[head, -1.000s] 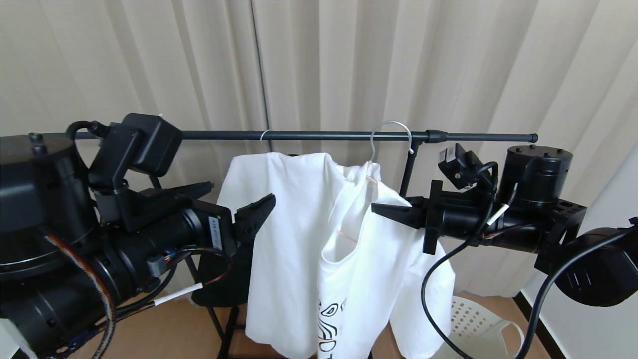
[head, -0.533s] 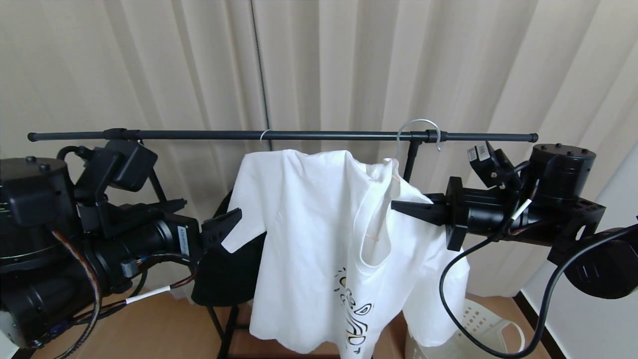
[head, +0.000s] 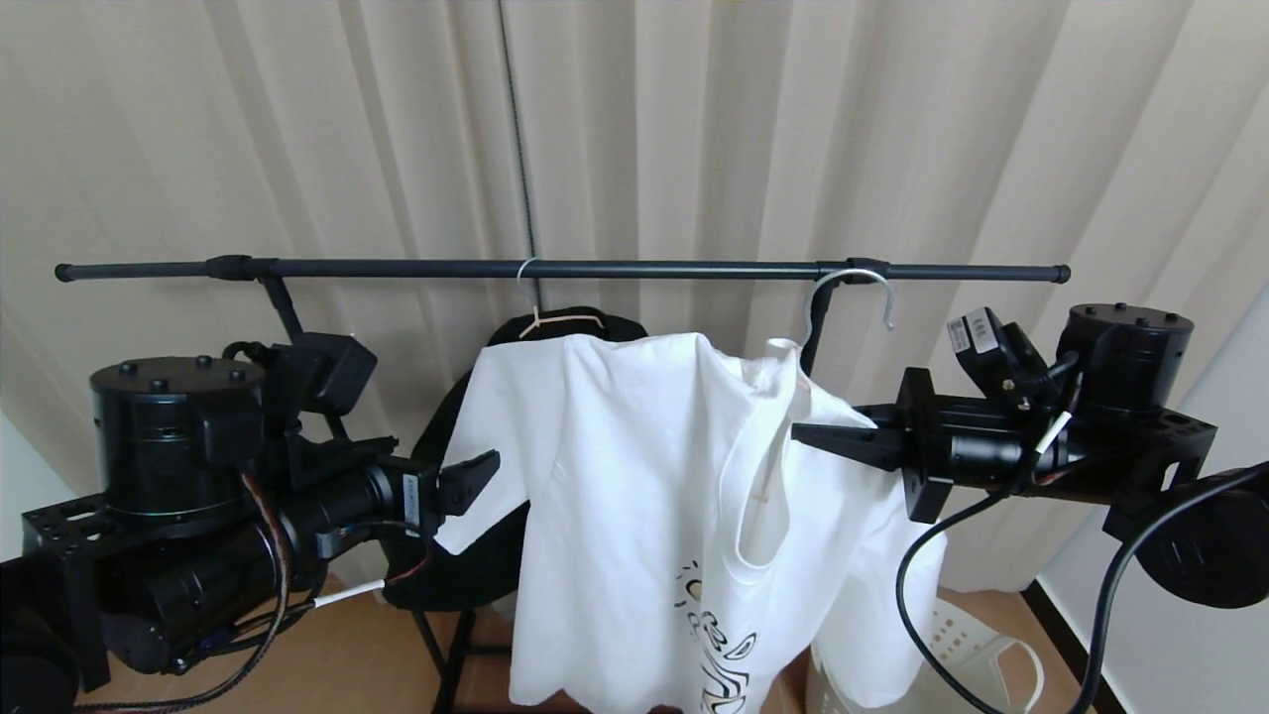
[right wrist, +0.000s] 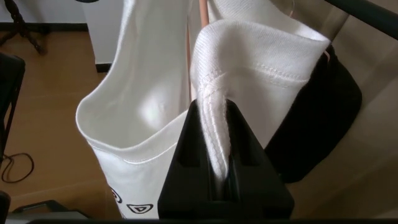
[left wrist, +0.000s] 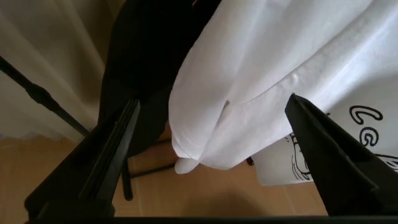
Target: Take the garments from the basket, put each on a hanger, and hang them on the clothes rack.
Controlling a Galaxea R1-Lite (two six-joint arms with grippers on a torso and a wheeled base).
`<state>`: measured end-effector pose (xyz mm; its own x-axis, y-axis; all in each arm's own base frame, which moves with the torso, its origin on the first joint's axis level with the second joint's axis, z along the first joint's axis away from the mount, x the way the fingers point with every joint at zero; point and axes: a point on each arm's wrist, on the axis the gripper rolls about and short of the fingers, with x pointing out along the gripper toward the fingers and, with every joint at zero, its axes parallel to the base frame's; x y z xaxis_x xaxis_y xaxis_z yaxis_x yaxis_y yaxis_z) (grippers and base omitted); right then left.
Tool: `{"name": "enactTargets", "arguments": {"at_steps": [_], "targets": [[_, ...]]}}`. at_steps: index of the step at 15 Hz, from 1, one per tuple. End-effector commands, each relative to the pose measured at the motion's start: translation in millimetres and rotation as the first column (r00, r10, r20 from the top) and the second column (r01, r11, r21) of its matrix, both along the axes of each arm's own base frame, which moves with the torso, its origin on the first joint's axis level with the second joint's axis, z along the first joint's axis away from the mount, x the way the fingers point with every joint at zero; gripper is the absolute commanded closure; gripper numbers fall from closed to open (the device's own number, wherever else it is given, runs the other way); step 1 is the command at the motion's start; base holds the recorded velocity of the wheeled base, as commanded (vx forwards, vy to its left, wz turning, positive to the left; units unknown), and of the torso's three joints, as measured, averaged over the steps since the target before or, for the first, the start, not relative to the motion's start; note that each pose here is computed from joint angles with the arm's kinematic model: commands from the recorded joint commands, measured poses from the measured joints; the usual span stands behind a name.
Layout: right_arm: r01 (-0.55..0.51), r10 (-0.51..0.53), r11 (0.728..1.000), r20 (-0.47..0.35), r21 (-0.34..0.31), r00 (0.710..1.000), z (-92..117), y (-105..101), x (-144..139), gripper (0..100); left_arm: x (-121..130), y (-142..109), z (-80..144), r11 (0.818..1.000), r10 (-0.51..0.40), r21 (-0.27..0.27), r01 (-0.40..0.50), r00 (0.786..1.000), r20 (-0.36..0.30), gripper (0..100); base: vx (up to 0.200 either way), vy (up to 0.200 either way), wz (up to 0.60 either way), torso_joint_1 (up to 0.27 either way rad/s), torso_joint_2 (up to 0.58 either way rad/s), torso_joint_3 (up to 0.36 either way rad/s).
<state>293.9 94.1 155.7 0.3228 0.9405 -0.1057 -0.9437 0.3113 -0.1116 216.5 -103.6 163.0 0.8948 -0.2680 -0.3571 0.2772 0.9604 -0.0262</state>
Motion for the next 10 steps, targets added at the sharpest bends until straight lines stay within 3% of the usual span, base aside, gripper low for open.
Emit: {"name": "enactTargets", "arguments": {"at_steps": [1, 7, 8, 10], "targets": [[-0.007, 0.007, 1.0, 0.015, -0.007, 1.0, 0, 1, -3, 100, 5, -3, -12, 1.0, 0.002, 0.015, -0.001, 0.999, -0.039, 0, 0.0, 0.0, 0.0, 0.0, 0.0, 0.0], [-0.026, 0.026, 1.0, 0.037, -0.007, 0.999, 5, 4, -11, 100, 19, -8, -26, 1.0, 0.016, 0.011, -0.015, 0.999, -0.045, 0, 0.0, 0.0, 0.0, 0.0, 0.0, 0.0], [-0.026, 0.026, 1.0, 0.037, -0.007, 0.999, 5, 4, -12, 100, 20, -8, -26, 1.0, 0.017, 0.011, -0.017, 0.999, -0.045, 100, 0.0, 0.0, 0.0, 0.0, 0.0, 0.0], [-0.026, 0.026, 1.0, 0.035, -0.008, 0.999, 4, 4, -12, 100, 17, -6, -24, 1.0, 0.021, 0.008, -0.02, 0.999, -0.039, 100, 0.0, 0.0, 0.0, 0.0, 0.0, 0.0]]}}
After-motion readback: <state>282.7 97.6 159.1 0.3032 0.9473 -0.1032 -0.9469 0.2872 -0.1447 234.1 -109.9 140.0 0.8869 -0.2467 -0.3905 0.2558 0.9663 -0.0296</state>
